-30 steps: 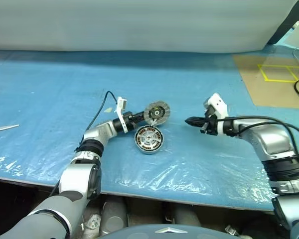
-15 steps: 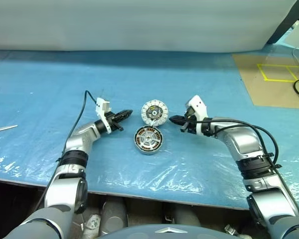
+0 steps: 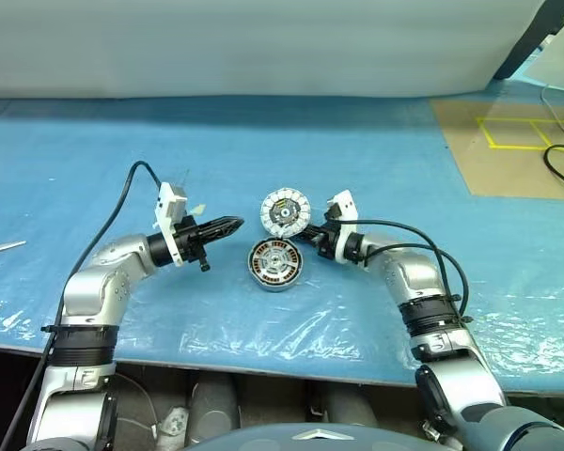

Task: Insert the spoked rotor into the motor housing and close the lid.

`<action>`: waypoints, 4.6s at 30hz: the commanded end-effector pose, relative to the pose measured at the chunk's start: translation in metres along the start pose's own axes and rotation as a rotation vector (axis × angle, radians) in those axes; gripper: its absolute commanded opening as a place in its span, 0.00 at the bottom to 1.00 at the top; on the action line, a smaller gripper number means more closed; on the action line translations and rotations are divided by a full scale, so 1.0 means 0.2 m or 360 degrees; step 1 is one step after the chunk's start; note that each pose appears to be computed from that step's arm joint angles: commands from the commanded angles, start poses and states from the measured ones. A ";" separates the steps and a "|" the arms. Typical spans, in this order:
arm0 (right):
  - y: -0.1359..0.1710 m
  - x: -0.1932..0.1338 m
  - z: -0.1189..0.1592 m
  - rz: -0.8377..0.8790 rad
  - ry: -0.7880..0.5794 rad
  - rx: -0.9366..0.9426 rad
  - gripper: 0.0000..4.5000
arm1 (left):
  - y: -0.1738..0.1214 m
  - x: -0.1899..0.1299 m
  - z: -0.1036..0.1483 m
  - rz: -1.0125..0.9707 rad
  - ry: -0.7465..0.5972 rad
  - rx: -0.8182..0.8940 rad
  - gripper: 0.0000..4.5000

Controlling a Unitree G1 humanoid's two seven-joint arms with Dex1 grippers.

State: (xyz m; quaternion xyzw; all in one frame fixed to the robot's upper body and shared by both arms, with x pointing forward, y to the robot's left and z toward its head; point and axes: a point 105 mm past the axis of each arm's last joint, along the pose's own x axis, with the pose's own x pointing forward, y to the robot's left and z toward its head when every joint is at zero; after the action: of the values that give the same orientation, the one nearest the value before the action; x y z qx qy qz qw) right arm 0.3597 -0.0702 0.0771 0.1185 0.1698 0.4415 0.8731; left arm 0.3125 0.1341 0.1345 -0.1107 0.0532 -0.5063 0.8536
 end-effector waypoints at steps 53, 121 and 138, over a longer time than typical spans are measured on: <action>0.52 -0.32 0.66 0.0807 -0.0376 -0.0068 0.00 | 0.41 0.26 -0.06 0.0362 -0.0261 -0.0171 0.00; 0.34 0.01 0.03 0.0452 0.0173 -0.1116 0.99 | -0.13 -0.22 -0.23 0.0422 0.0012 0.0589 0.00; 0.35 0.03 -0.06 0.0530 0.0271 -0.1079 0.86 | -0.12 -0.25 -0.34 0.0400 0.0112 0.0656 0.00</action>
State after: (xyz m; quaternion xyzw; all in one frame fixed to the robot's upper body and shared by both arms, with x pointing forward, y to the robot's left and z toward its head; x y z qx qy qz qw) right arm 0.3066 -0.0265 0.0894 -0.1797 0.0649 0.6151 0.7650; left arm 0.2575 0.1600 0.0756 0.0762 -0.0037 -0.3919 0.9168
